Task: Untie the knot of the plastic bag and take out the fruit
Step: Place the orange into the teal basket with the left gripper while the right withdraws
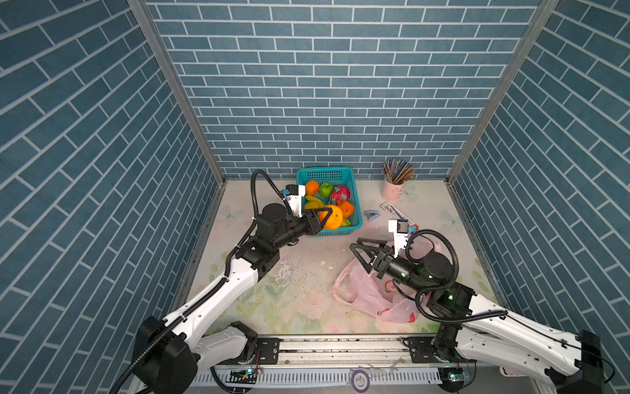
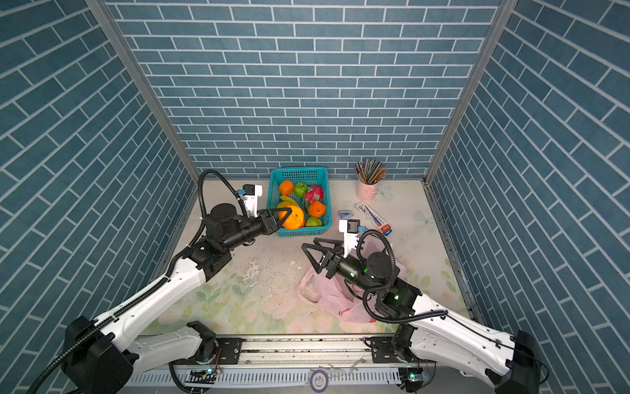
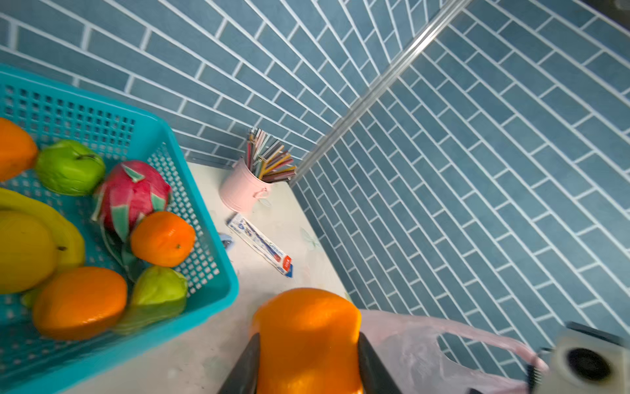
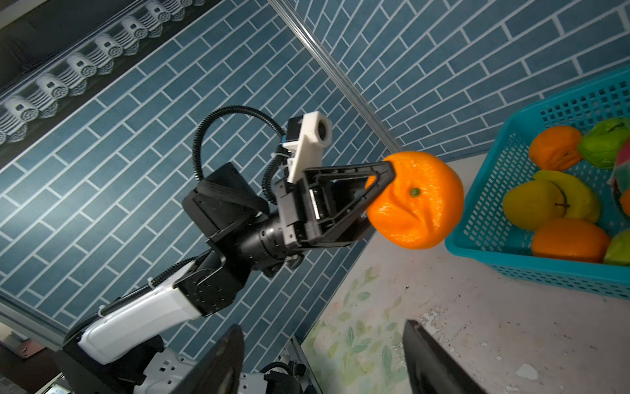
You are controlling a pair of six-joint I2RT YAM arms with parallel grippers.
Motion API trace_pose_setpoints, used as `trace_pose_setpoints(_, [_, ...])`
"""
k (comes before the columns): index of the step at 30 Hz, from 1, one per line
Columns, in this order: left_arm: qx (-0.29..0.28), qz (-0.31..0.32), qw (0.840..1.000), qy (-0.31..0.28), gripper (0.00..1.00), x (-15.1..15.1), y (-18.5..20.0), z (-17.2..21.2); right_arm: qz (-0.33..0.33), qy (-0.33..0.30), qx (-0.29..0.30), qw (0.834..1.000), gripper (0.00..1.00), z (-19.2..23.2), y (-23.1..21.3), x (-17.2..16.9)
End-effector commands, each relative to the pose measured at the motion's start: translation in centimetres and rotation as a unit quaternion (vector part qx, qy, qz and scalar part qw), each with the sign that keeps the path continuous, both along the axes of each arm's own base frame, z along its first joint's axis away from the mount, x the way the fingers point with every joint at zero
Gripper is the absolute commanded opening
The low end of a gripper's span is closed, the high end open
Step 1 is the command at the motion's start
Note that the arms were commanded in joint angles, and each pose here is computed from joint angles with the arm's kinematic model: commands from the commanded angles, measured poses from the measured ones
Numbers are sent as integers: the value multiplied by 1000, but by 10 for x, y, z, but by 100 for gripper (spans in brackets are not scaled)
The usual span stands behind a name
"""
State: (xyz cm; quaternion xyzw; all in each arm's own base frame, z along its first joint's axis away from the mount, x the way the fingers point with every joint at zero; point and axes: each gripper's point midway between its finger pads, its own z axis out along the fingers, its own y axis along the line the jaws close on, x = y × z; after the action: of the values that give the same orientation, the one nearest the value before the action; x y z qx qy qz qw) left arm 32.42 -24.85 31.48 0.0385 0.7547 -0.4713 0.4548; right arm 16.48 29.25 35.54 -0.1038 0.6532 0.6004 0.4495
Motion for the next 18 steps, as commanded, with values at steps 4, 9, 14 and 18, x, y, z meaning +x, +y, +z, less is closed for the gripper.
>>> trace_pose_setpoints(4, [108,49,993,-16,37,56,6,-32,-46,-90,17,995,79,74,-13,5])
trace_pose_setpoints(9, [154,61,986,19,37,95,3,-79,-92,-119,14,988,84,112,-24,32])
trace_pose_setpoints(14, [194,53,978,48,37,125,-5,-124,-175,-65,-83,979,84,98,-54,91])
trace_pose_setpoints(18, [196,42,976,81,38,147,-8,-157,-205,-7,-112,972,84,75,-97,133])
